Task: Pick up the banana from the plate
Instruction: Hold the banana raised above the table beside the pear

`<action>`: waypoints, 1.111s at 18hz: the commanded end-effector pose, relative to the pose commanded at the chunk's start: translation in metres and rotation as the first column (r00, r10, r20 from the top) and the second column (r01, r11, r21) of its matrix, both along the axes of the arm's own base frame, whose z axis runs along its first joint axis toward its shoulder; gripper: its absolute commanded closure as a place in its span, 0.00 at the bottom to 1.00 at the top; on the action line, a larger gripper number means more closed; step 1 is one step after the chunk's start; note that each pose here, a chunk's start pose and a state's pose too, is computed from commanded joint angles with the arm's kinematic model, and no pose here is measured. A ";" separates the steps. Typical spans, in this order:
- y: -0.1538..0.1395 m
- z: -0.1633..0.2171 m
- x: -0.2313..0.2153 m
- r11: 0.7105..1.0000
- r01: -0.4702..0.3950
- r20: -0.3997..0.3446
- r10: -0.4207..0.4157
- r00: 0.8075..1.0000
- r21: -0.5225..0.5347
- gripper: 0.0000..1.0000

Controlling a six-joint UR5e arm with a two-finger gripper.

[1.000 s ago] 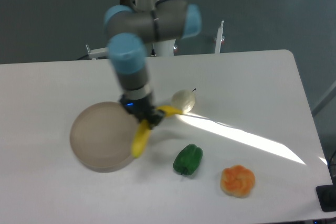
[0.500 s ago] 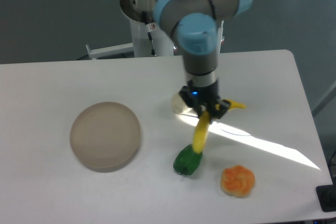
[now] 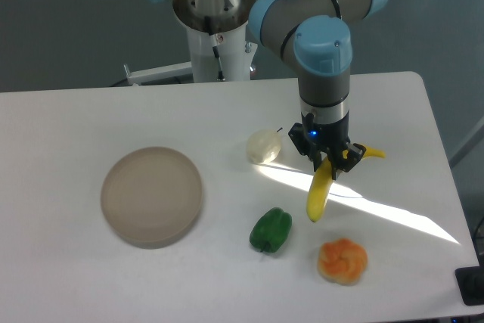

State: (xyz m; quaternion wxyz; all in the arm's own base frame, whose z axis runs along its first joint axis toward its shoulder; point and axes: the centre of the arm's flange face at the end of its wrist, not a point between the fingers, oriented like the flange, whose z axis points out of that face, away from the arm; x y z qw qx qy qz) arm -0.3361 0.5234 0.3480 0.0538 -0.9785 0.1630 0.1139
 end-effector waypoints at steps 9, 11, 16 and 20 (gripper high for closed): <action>0.014 -0.004 0.020 1.000 0.022 -0.004 -0.022 1.000 -0.009 0.83; 0.013 -0.007 0.022 1.000 0.021 -0.002 -0.021 1.000 -0.017 0.83; 0.010 -0.016 0.027 1.000 0.006 0.013 -0.006 1.000 -0.029 0.82; 0.008 -0.016 0.029 0.999 0.006 0.015 -0.005 1.000 -0.031 0.82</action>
